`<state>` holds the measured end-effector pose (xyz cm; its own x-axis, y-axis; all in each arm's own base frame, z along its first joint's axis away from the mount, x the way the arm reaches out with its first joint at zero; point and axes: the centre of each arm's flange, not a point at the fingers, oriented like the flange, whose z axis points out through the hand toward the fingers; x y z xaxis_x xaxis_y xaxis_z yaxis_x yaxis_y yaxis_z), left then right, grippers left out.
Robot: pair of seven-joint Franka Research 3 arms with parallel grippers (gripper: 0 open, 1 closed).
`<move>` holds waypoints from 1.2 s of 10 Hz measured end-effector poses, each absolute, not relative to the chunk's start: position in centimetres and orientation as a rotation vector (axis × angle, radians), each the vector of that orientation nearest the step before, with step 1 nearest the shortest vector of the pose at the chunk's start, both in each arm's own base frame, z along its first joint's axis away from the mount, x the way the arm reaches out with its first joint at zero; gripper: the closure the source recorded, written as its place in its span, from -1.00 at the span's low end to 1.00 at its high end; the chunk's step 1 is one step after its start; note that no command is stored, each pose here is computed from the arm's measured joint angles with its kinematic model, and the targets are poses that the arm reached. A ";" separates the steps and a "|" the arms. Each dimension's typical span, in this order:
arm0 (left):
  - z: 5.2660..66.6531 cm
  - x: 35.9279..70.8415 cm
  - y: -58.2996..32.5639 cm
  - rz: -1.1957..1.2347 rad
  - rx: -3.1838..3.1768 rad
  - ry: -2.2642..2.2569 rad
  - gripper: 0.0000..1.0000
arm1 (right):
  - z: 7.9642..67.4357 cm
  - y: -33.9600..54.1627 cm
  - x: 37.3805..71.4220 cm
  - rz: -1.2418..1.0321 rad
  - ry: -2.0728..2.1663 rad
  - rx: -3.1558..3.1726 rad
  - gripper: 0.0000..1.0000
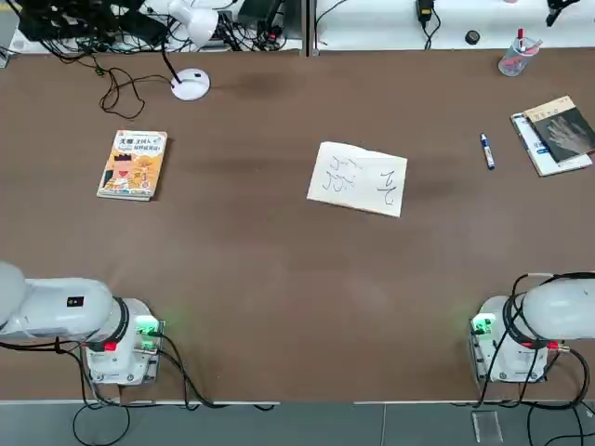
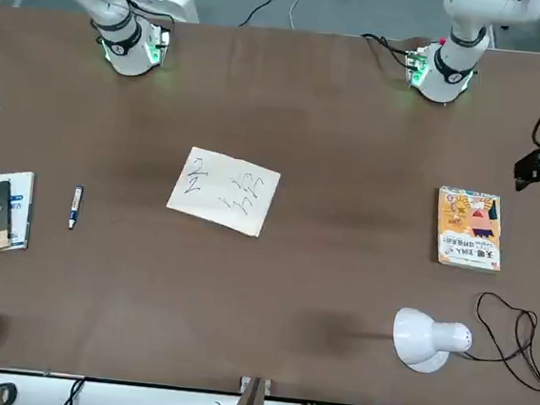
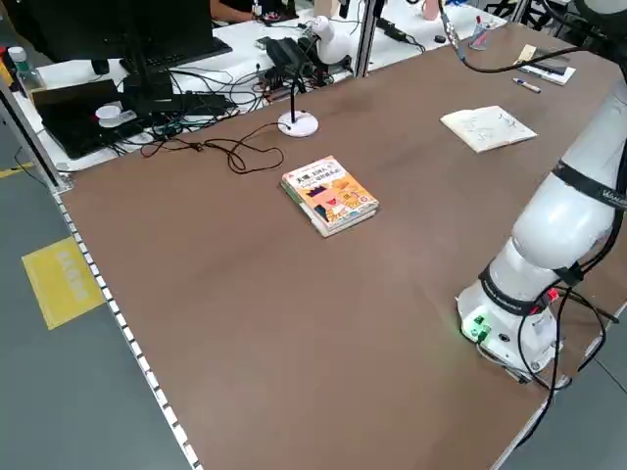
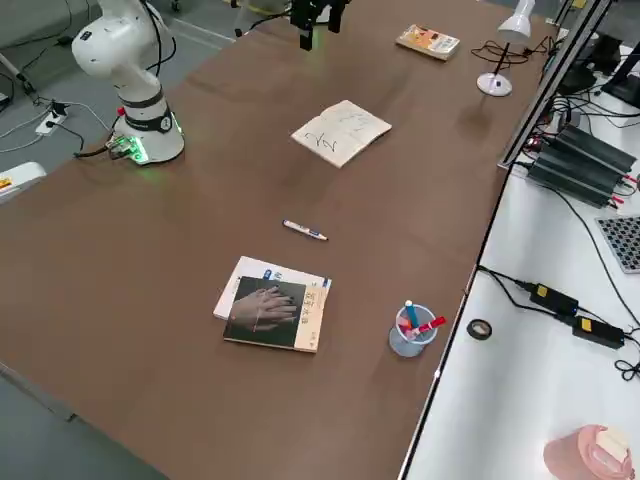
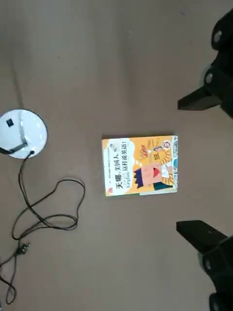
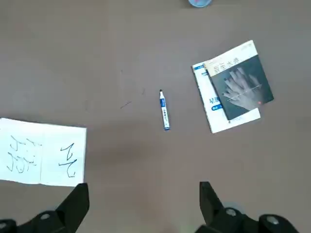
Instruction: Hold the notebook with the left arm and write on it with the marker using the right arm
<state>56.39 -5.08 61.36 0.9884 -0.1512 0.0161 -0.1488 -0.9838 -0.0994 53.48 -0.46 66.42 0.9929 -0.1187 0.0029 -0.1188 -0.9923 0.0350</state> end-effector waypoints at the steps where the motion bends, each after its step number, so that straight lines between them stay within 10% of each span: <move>1: 61.6 56.1 -4.6 -0.003 -3.036 0.224 -1.00 | 66.4 -0.9 53.5 0.002 -0.199 3.100 -1.00; 12: 62.1 54.7 -3.0 0.174 -3.055 0.171 -1.00 | 64.7 -0.1 54.8 0.078 -0.174 3.102 -1.00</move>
